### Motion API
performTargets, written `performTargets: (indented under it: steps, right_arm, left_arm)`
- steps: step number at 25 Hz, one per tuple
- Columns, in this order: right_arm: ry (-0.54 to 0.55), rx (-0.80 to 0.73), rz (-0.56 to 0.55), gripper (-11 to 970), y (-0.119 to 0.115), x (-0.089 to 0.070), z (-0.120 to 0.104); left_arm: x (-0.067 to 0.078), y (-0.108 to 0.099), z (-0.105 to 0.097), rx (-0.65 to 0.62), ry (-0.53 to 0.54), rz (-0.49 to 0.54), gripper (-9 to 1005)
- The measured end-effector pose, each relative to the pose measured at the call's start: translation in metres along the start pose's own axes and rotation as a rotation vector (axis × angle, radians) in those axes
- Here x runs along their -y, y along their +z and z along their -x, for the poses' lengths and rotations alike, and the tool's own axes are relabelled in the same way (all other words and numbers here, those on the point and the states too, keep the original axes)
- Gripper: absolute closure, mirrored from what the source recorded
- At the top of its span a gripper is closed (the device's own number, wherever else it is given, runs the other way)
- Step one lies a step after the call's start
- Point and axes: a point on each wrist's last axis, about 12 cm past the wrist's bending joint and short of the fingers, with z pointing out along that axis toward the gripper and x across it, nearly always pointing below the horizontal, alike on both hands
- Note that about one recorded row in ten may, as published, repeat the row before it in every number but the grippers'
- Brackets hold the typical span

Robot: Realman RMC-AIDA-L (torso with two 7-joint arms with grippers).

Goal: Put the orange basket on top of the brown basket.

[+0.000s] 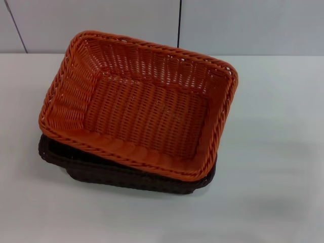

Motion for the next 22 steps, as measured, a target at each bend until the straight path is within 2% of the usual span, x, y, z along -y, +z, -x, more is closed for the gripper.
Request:
performTargets:
  steps: [22]
  right_arm:
    - [-0.006, -0.017, 0.030, 364, -0.0054, -0.0054, -0.0046]
  left_arm:
    - [-0.0039, -0.0034, -0.0031, -0.014, 0.016, 0.001, 299]
